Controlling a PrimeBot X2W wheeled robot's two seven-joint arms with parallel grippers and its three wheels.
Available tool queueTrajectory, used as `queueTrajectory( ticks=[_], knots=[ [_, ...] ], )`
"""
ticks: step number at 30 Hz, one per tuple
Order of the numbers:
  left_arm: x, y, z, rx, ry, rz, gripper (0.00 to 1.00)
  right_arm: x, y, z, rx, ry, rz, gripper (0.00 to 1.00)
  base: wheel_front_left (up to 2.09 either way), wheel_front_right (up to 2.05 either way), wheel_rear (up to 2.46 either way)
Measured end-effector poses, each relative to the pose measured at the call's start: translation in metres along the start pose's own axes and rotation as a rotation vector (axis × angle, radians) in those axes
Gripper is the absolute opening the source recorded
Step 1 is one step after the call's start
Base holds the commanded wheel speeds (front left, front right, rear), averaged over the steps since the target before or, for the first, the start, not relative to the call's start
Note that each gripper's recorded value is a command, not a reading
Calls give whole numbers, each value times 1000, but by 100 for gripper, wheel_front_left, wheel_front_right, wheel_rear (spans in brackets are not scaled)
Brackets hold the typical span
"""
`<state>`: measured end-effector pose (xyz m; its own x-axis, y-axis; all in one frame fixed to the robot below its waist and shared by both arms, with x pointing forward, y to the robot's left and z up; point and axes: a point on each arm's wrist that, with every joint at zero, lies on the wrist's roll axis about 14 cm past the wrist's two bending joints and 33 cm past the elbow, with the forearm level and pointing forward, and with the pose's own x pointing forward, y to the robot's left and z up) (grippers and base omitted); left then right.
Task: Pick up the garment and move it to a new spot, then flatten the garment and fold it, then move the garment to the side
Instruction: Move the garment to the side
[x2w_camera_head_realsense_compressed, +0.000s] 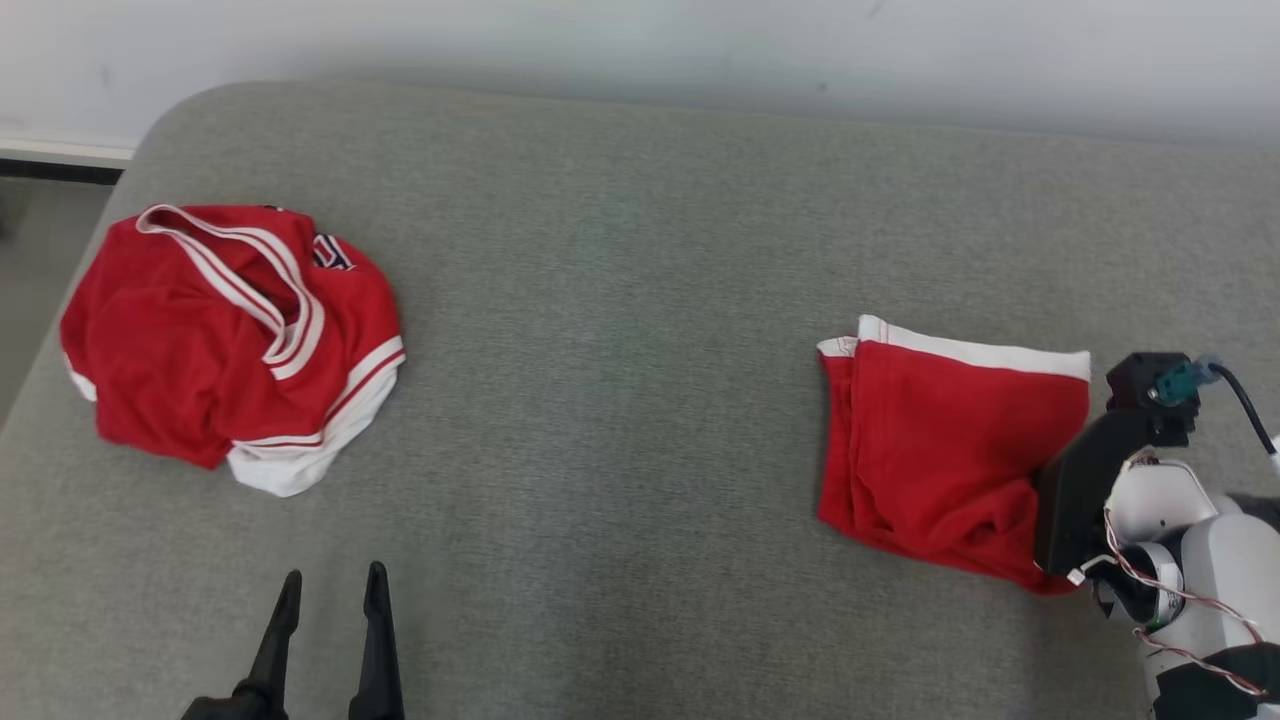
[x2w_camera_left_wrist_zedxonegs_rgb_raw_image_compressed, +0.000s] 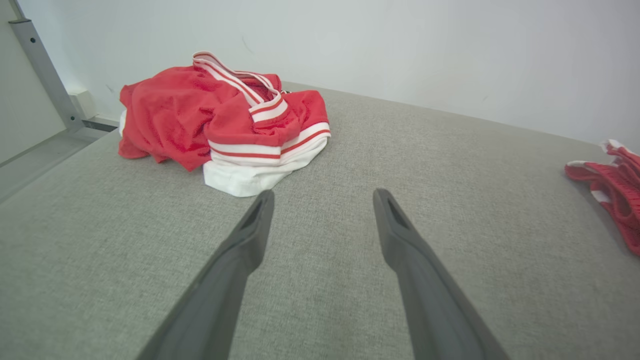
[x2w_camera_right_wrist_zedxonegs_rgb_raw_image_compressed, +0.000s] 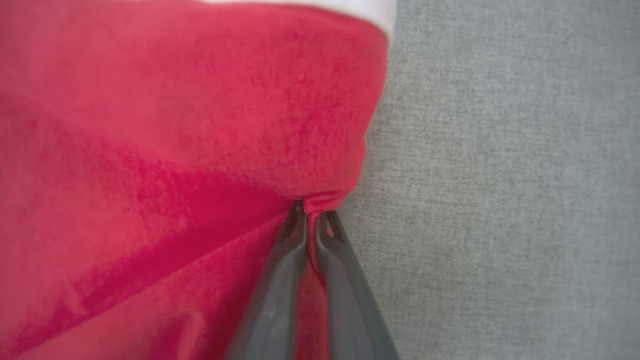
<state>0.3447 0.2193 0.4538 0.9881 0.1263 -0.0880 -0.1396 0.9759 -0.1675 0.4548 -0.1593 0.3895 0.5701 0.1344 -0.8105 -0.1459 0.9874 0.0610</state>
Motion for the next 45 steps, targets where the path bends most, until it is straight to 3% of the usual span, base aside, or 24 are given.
queueTrajectory(
  ticks=[11, 28, 36, 45],
  knots=[
    [49, -57, 12, 21, -59, -181, 100, -23, -61, 28, -185, -70, -146, 0, 0, 0, 0],
    [103, -181, -10, 11, -81, -556, 100, -57, -209, -3, -202, -126, -471, 0, 0, 0, 0],
    [105, -203, -35, -4, -37, -636, 100, -72, -260, -12, -193, -147, -588, 0, 0, 0, 0],
    [105, -202, -47, 11, -13, -659, 100, -87, -290, -2, -236, -213, -671, 0, 0, 0, 0]
  ],
)
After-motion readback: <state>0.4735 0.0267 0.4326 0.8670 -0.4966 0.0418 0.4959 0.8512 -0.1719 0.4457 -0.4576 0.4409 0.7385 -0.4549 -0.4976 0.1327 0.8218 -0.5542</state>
